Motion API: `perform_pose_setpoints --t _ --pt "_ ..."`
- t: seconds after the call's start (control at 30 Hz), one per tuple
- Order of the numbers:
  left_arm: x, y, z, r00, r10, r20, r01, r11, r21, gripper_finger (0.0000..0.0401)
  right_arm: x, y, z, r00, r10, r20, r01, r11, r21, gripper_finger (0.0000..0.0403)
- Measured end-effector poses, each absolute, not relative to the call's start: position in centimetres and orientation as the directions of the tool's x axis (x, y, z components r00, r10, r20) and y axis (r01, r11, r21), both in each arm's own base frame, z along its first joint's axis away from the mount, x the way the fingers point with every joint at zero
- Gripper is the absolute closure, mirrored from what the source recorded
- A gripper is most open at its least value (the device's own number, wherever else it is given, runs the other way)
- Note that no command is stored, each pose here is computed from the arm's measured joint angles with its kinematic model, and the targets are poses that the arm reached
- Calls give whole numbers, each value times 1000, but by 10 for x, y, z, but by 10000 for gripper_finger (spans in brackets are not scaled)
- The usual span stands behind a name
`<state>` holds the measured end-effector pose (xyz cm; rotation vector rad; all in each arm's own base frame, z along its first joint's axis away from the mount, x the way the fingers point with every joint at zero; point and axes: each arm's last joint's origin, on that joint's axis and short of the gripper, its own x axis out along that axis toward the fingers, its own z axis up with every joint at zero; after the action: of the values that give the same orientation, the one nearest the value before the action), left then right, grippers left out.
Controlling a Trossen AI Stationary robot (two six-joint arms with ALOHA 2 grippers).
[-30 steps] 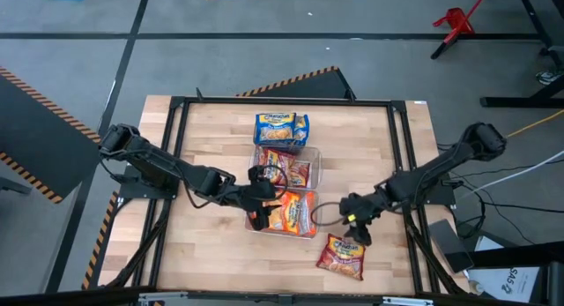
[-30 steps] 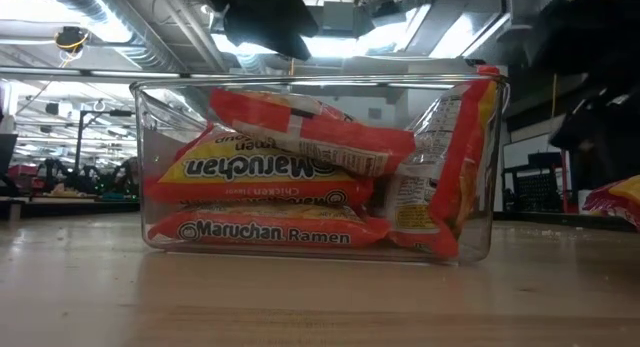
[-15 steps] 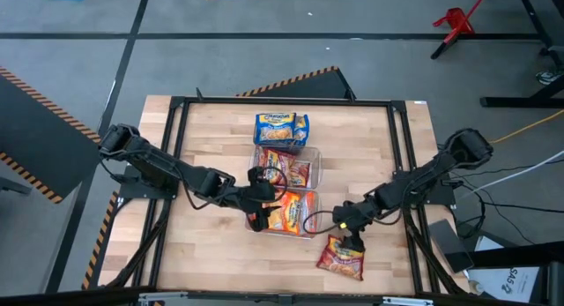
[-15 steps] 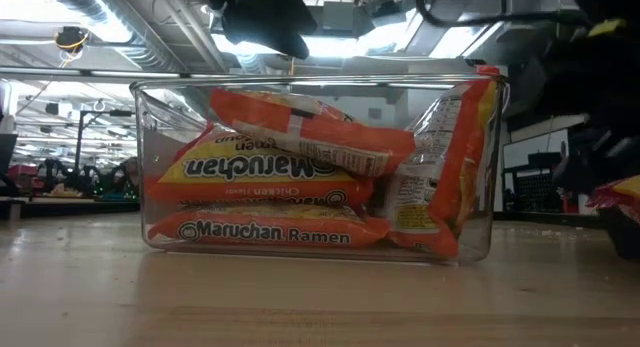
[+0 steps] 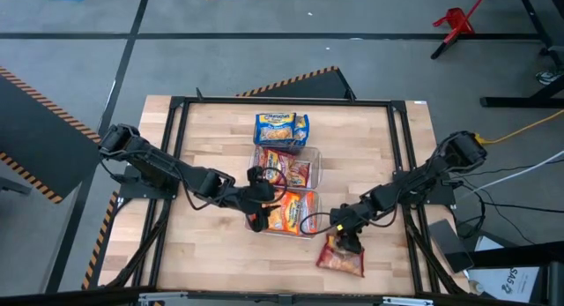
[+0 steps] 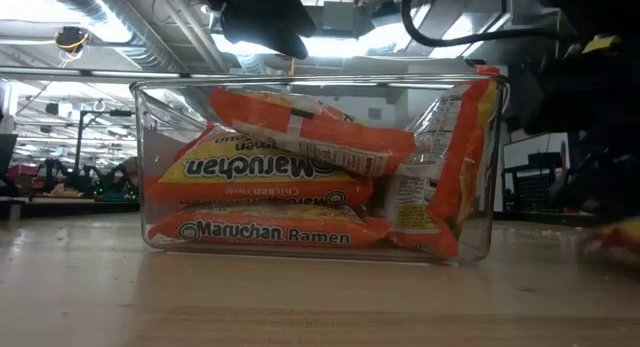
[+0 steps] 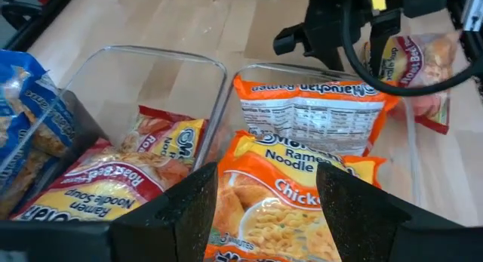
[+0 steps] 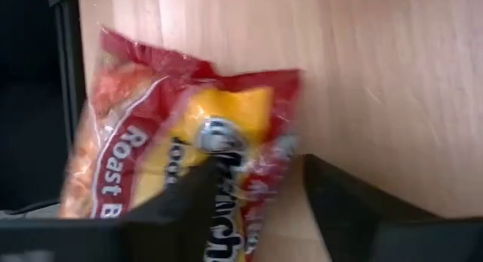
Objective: Sort Maruchan noodles
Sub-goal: Put the red noodle pack into the top transparent bin
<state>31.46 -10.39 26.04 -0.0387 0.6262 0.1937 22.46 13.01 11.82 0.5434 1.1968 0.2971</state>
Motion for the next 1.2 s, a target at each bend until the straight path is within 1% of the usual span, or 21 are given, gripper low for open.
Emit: perform_pose_setpoints --t 0.2,0.23,0.27,0.33,0.5,0.67,0.9,1.1,1.2 --pt "315 -103 260 791 180 -584 -200 979 31 181 222 130 116 322 503 -802 51 837 545 367" --pt "315 -103 260 791 180 -584 -200 979 30 181 222 130 116 319 504 -802 51 836 546 384" --pt "315 -103 260 791 180 -584 -200 979 31 181 222 130 116 319 505 -802 49 836 546 393" --pt "315 -103 260 791 180 -584 -200 979 30 181 222 130 116 323 501 -803 55 837 544 390" --pt "315 -103 260 791 180 -584 -200 979 30 181 229 134 124 343 514 -786 36 829 558 400" --pt "315 -103 261 793 179 -582 -201 979 27 181 232 136 141 347 531 -773 14 821 570 402" --pt "317 -101 263 807 181 -563 -210 978 13 181 231 134 170 406 513 -756 -10 830 558 403" --pt "322 -102 270 851 168 -497 -202 979 -14 181 230 132 196 431 479 -765 -11 851 526 403" --pt "324 -101 273 869 162 -468 -191 981 -15 181 227 130 204 419 452 -787 -4 868 497 403"
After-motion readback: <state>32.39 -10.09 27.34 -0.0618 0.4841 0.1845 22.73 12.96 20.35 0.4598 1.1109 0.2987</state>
